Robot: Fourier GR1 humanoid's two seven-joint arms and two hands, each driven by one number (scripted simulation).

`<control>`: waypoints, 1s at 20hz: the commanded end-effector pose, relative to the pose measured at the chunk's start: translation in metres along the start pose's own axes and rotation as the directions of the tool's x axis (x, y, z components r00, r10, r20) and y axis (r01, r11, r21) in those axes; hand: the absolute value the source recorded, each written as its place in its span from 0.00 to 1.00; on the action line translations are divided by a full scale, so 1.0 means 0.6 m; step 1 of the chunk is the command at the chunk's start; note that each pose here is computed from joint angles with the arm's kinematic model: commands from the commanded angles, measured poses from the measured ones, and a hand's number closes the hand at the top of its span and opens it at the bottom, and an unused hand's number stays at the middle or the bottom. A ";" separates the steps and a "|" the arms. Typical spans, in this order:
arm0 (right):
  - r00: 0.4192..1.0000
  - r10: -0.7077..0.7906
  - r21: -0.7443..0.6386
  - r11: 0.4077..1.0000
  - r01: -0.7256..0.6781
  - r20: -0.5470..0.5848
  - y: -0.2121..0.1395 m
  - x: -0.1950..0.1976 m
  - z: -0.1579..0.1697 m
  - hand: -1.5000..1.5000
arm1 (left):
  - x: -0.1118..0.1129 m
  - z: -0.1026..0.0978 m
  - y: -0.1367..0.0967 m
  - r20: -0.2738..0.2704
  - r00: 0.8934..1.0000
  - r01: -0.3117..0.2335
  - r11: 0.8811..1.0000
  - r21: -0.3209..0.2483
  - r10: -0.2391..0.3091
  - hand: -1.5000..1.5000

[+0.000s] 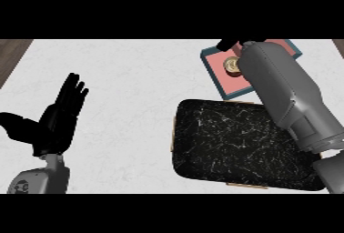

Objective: Pick the cupcake from the tray and place it in the cardboard box

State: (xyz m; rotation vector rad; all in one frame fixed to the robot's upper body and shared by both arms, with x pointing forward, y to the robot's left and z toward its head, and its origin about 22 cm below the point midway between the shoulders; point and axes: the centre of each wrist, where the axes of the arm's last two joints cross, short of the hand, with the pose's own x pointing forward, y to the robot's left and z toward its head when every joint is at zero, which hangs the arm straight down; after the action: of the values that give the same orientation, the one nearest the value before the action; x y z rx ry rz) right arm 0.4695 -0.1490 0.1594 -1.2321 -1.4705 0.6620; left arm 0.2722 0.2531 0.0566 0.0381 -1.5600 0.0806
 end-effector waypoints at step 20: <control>0.627 -0.779 -0.286 0.601 0.747 -0.001 -0.047 -0.143 0.010 0.00 | 0.007 -0.008 0.020 -0.016 1.000 -0.003 0.999 0.052 0.004 0.50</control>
State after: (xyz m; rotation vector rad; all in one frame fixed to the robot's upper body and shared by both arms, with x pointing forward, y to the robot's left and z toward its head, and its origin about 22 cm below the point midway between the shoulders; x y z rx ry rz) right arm 0.4532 -0.2227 0.1622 -0.6750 -1.8031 -0.1545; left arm 0.2702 0.2582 0.0605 0.0692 -1.5485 0.1074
